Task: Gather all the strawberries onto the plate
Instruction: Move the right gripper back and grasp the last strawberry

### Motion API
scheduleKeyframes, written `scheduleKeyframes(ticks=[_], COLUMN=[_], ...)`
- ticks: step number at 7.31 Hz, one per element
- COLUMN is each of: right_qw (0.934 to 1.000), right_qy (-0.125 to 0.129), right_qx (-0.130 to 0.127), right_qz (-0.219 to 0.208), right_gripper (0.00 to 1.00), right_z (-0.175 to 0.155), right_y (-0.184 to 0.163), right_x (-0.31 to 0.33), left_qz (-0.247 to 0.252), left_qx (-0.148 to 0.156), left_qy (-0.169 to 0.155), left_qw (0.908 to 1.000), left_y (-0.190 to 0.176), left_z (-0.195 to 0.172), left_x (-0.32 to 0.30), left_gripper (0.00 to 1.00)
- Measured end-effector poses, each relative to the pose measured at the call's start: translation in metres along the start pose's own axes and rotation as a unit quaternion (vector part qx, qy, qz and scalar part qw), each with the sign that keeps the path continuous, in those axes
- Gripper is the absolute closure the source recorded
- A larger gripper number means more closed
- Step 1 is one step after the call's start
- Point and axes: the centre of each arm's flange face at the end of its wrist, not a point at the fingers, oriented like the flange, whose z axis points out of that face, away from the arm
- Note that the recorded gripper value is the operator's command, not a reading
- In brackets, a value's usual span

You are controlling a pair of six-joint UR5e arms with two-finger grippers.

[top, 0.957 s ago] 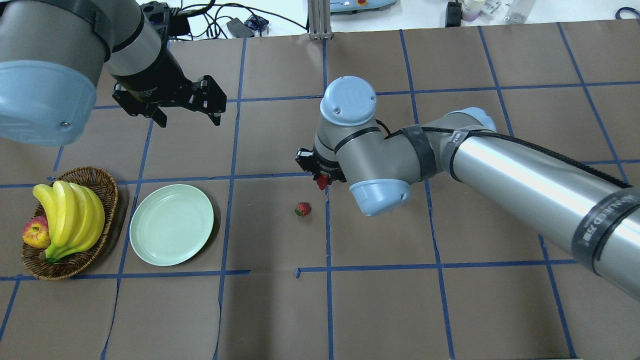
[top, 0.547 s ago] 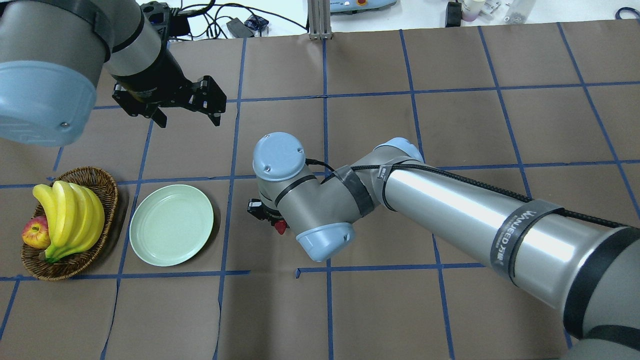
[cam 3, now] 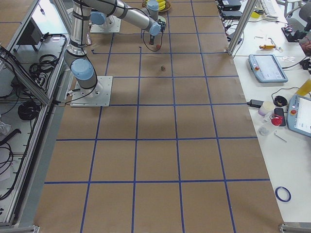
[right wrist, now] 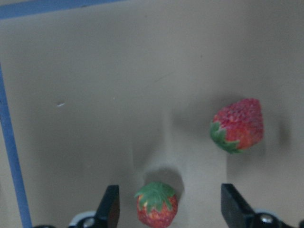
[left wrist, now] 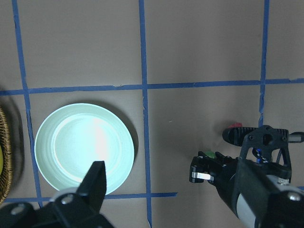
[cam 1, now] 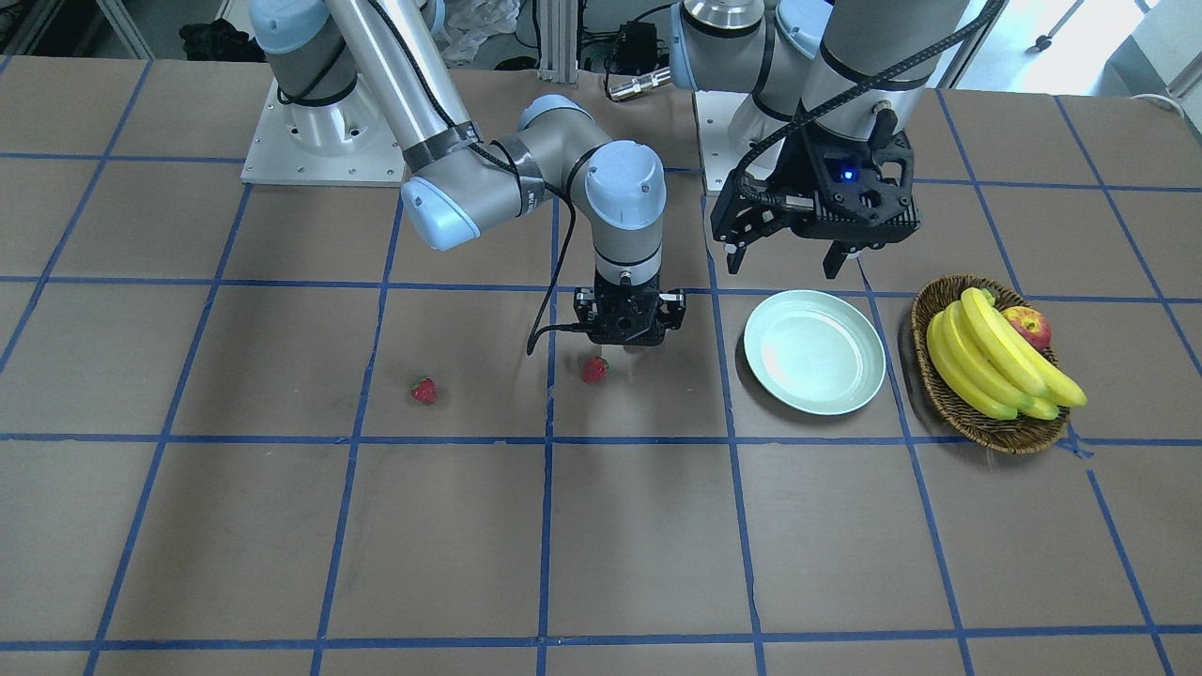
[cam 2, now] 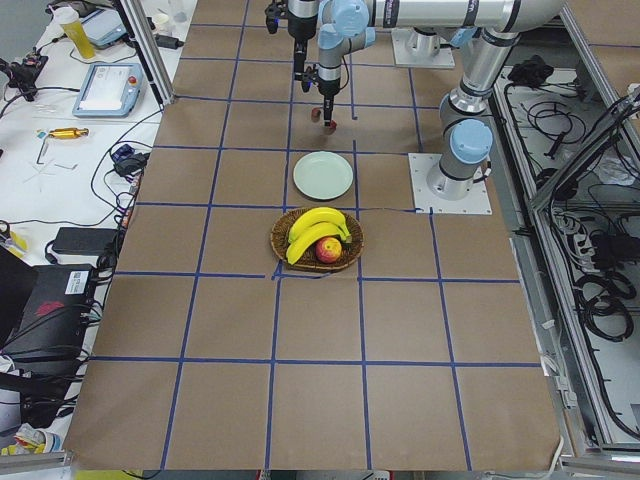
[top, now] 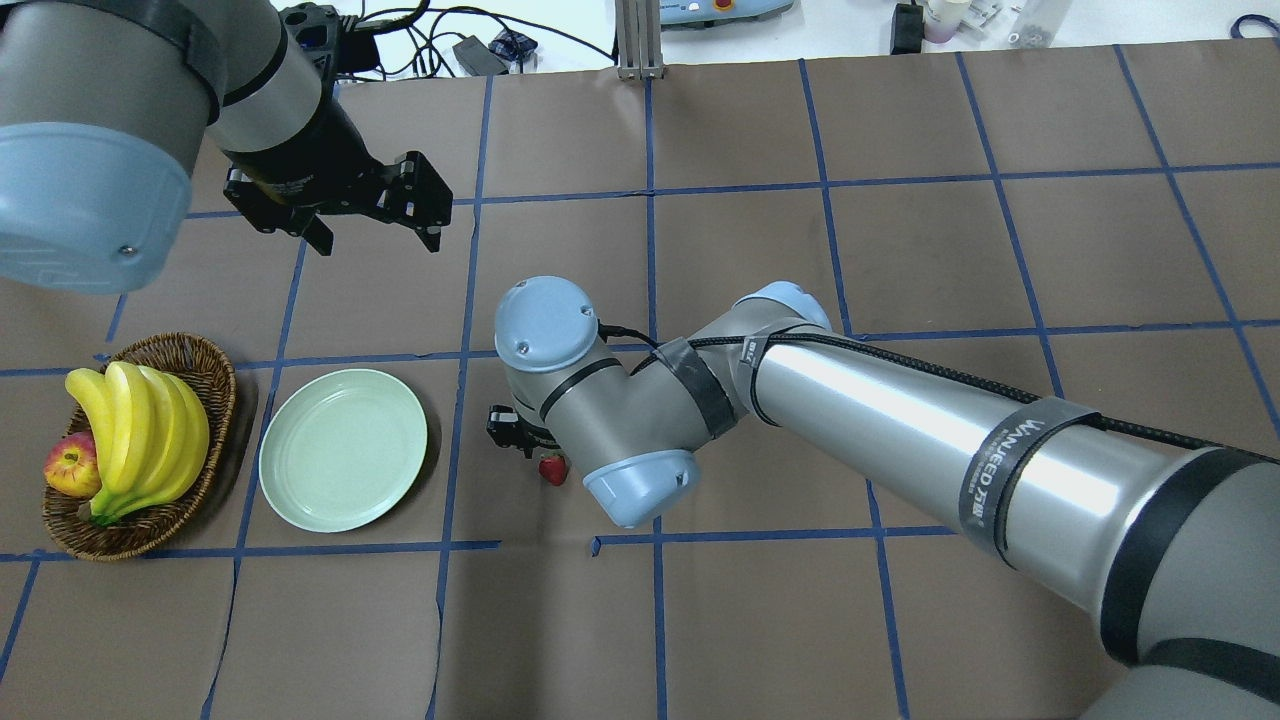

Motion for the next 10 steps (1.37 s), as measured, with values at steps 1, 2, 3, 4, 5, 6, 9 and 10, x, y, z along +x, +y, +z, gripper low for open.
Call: scheduleKeyframes(ticks=[1, 2, 3, 4, 5, 6, 9, 10], right_qw=[0.9999, 0.9994, 0.9982, 0.9968, 0.9968, 0.9978, 0.9976, 0.9971], right_qy=[0.010, 0.022, 0.033, 0.045, 0.054, 0.056, 0.061, 0.068], right_qx=[0.007, 0.005, -0.004, -0.018, -0.028, -0.025, -0.026, -0.026], right_qz=[0.010, 0.026, 0.050, 0.064, 0.051, 0.025, -0.020, -0.025], right_gripper=[0.00, 0.00, 0.00, 0.00, 0.00, 0.00, 0.36, 0.68], right_z=[-0.026, -0.054, -0.068, -0.065, -0.050, -0.038, -0.020, -0.014], right_y=[-0.013, -0.035, -0.061, -0.076, -0.079, -0.079, -0.086, -0.088], right_x=[0.018, 0.053, 0.099, 0.146, 0.182, 0.204, 0.231, 0.234], left_qz=[0.000, 0.000, 0.000, 0.000, 0.001, 0.002, 0.003, 0.003], left_qx=[0.000, 0.001, 0.001, -0.001, -0.002, -0.003, -0.005, -0.005], left_qy=[0.000, 0.000, 0.000, 0.000, 0.000, 0.000, 0.000, 0.000], left_qw=[1.0000, 1.0000, 1.0000, 1.0000, 1.0000, 1.0000, 1.0000, 1.0000], left_y=[0.000, 0.000, 0.000, 0.000, 0.000, 0.000, 0.000, 0.000], left_z=[0.000, -0.001, -0.001, 0.000, 0.002, 0.003, 0.005, 0.005], left_x=[0.000, 0.000, 0.000, 0.000, 0.001, 0.002, 0.003, 0.004], left_gripper=[0.00, 0.00, 0.00, 0.00, 0.00, 0.00, 0.00, 0.00])
